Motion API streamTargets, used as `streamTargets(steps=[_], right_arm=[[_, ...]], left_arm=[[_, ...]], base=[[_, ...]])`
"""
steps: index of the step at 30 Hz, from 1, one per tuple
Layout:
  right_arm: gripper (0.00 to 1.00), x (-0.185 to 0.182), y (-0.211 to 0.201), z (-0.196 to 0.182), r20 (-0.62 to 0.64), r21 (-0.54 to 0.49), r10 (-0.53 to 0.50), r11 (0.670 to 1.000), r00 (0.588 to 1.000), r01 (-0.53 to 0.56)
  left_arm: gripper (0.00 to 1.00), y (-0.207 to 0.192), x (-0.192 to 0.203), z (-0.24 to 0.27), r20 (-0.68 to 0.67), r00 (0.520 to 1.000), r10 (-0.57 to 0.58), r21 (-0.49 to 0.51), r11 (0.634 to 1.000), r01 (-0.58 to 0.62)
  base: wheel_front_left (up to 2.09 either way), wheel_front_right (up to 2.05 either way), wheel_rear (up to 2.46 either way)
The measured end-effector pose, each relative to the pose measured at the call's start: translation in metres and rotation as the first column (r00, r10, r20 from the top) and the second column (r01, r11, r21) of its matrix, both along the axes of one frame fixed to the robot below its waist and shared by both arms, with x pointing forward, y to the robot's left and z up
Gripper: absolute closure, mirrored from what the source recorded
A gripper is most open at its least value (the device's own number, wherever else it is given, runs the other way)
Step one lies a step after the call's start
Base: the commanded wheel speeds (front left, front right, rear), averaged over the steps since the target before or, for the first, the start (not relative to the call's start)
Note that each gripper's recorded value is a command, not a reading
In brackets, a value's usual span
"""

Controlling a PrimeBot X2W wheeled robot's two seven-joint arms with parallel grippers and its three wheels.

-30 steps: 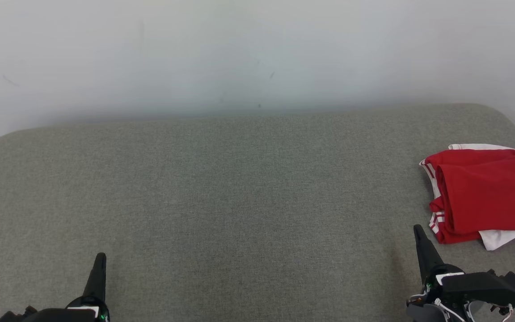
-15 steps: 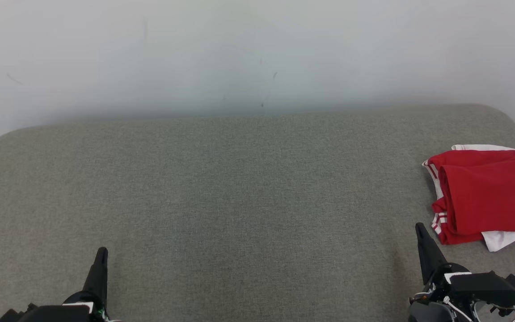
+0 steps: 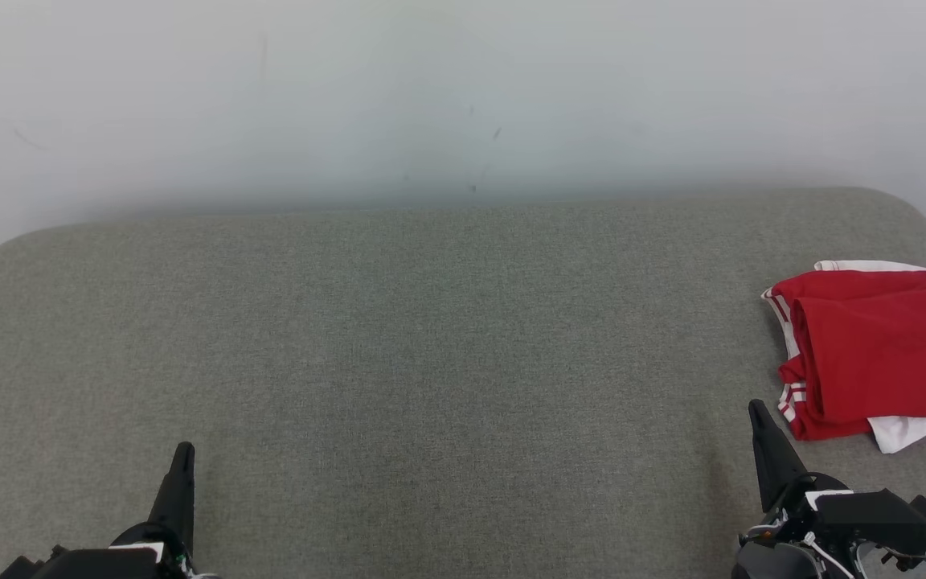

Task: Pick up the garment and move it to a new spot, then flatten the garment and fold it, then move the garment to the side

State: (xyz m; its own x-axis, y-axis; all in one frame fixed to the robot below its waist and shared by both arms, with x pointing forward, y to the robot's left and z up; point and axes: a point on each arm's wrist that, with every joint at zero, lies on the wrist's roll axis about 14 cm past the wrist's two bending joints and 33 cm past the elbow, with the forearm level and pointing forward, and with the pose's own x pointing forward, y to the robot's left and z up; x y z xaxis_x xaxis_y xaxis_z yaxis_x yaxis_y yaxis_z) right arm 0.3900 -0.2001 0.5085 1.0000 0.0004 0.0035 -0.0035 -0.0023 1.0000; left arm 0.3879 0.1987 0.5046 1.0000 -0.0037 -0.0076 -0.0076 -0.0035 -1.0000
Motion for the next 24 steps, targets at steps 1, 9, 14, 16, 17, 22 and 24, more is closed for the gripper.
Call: streamTargets(steps=[1,9,14,16,17,22,24], right_arm=[[1.0,0.0,0.0,-0.0001,0.0,0.0,0.0,1.0,1.0,0.0],[1.0,-0.0001,-0.0001,0.0,0.0,0.0,0.0,1.0,1.0,0.0],[1.0,-0.0001,-0.0001,-0.0001,0.0,0.0,0.0,1.0,1.0,0.0],[1.0,-0.0001,-0.0001,-0.0001,0.0,0.0,0.0,1.0,1.0,0.0],[1.0,-0.0001,-0.0001,-0.0001,0.0,0.0,0.0,1.0,1.0,0.0],[1.0,-0.0001,-0.0001,-0.0001,0.0,0.0,0.0,1.0,1.0,0.0],[1.0,-0.0001,-0.0001,-0.0001,0.0,0.0,0.0,1.0,1.0,0.0]], left_arm=[[1.0,-0.0001,0.0,0.0,0.0,1.0,0.0,0.0,1.0,0.0],[1.0,0.0,0.0,0.0,0.0,1.0,0.0,0.0,1.0,0.0],[1.0,0.0,0.0,0.0002,0.0,1.0,0.0,0.0,1.0,0.0],[1.0,-0.0001,0.0,0.0001,0.0,1.0,0.0,0.0,1.0,0.0],[1.0,0.0,0.0,0.0,0.0,1.0,0.0,0.0,1.0,0.0],[1.0,0.0,0.0,0.0001,0.0,1.0,0.0,0.0,1.0,0.0],[1.0,-0.0001,0.0001,0.0001,0.0,1.0,0.0,0.0,1.0,0.0]], base=[[0.0,0.0,0.0],[0.0,0.0,0.0],[0.0,0.0,0.0],[0.0,0.0,0.0],[0.0,0.0,0.0],[0.0,0.0,0.0],[0.0,0.0,0.0]])
